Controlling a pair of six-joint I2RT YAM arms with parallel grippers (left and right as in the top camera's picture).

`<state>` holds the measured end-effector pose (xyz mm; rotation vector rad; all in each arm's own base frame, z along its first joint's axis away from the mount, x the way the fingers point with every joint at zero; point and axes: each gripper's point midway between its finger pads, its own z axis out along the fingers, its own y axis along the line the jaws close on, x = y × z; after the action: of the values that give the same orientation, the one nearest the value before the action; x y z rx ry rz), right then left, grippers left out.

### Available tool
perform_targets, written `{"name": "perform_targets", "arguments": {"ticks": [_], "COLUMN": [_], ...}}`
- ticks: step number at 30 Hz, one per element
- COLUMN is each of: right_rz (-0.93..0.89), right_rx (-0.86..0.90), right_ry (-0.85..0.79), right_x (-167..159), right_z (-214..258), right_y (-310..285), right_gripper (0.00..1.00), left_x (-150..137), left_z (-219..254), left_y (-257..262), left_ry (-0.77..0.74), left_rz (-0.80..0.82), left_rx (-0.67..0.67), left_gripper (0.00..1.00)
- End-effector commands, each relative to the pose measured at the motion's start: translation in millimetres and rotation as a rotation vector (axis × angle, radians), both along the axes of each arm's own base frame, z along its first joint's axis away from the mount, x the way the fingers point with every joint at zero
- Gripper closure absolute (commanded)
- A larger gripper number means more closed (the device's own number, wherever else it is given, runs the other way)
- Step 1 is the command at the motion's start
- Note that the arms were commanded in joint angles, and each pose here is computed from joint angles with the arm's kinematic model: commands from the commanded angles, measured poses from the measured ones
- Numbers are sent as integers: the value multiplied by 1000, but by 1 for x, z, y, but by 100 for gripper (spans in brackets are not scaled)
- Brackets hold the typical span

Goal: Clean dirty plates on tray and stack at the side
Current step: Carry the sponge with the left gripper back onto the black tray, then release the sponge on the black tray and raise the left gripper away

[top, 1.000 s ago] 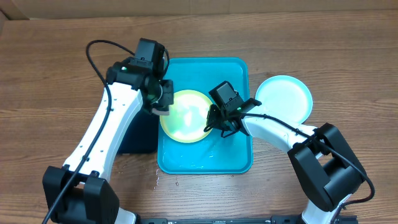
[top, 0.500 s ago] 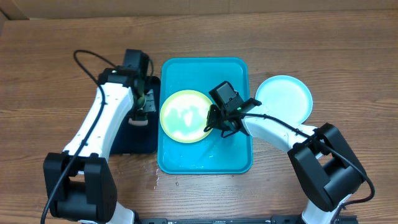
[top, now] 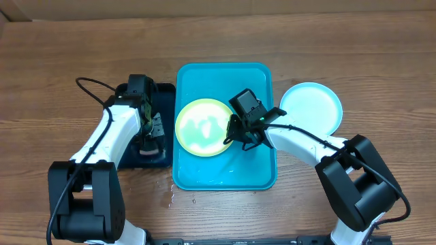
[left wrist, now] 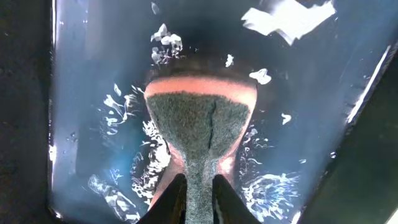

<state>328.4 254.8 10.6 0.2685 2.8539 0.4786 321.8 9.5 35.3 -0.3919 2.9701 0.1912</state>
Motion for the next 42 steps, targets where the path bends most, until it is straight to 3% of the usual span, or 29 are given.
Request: {"name": "perform_targets", "arguments": {"ticks": [1,10,17,22,31,34,36,37,38,42], "right_rz": [-3,-3,-5,-23,-37,-40,-40,-40,-40,-39], "right_rx": [-12,-11,-10,-26,-40,-46,-48,-49,-52,-42], "right_ry": [-16,-16,-23,-70,-100,-102,-100,-98,-94,-78], "right_x": [2,2,3,13,19,19,19,18,17,16], "right_z": [4,4,5,7,9,9,7,6,3,-4], "right_y": [-4,-4,-3,-6,-8,-9,-10,-10,-11,-8], "right_gripper": [96,96,92,82,80,79,74,74,73,73], "left_x": [-4,3,18,-3,-51,-68,-80,-85,-89,-96], "left_z": [-5,21,109,154,246,269,278,281,284,280], "left_y": [-1,-9,-30,-33,-21,-14,-11,-11,-10,-1], "left_ry": [18,13,-137,-236,-557,-654,-693,-706,-717,-697], "left_rz": [-10,-15,-41,-55,-3,13,17,16,18,41], "left_rx": [-1,-49,-173,-199,-178,-153,-144,-144,-139,-93], "left_gripper": [84,80,82,83,83,78,75,64,45,27]}}
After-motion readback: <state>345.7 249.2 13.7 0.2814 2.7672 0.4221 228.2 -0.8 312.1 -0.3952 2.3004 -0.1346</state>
